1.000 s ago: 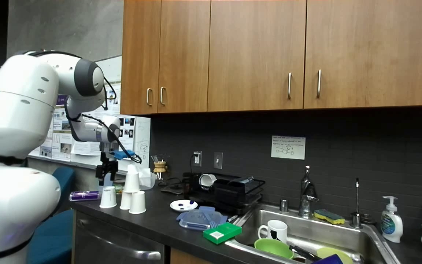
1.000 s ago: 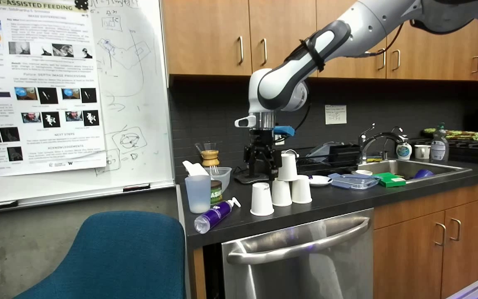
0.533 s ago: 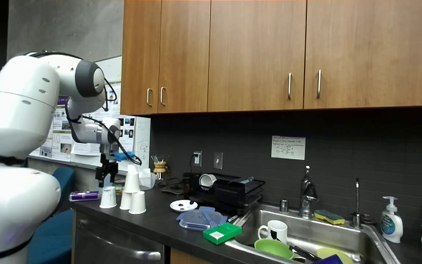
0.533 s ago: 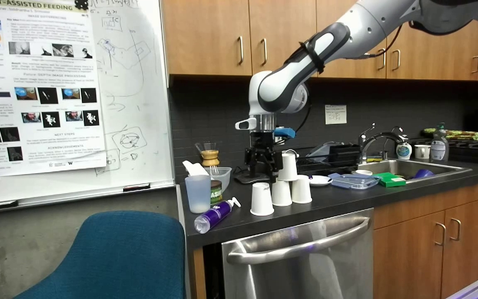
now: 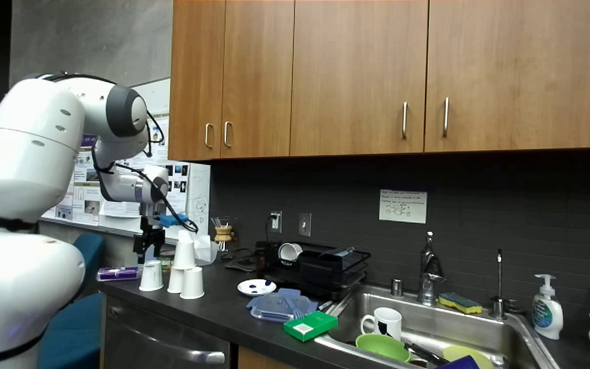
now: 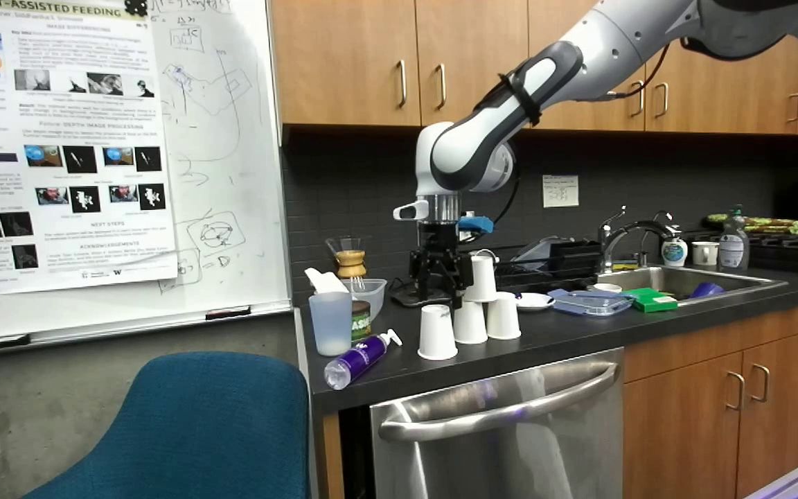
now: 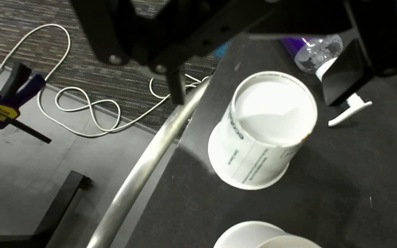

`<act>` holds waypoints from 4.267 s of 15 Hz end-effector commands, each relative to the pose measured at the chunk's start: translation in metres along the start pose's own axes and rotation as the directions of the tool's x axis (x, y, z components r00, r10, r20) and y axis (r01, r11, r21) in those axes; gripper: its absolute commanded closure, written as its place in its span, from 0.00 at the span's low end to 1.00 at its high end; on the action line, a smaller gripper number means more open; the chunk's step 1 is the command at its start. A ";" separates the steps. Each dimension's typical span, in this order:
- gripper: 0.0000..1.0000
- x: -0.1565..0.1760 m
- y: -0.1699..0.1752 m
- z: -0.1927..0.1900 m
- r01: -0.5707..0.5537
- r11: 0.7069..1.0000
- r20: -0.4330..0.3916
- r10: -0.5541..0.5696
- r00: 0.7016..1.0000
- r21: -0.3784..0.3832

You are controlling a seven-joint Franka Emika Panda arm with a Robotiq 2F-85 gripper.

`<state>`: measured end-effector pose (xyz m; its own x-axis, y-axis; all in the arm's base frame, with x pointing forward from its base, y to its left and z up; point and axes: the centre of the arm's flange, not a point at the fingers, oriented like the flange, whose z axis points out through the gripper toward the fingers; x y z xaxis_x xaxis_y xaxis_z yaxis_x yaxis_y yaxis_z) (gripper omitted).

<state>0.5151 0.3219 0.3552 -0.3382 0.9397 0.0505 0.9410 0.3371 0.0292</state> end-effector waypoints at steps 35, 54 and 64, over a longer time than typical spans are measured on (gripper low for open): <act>0.00 0.008 0.020 0.057 0.018 1.000 -0.007 -0.018 1.000 0.024; 0.00 0.015 0.023 0.057 0.013 1.000 0.007 -0.013 1.000 0.027; 0.00 0.014 0.020 0.060 0.015 0.999 -0.010 -0.015 1.000 0.029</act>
<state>0.5299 0.3452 0.2970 -0.3523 0.9340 0.0596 0.9357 0.3529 0.0005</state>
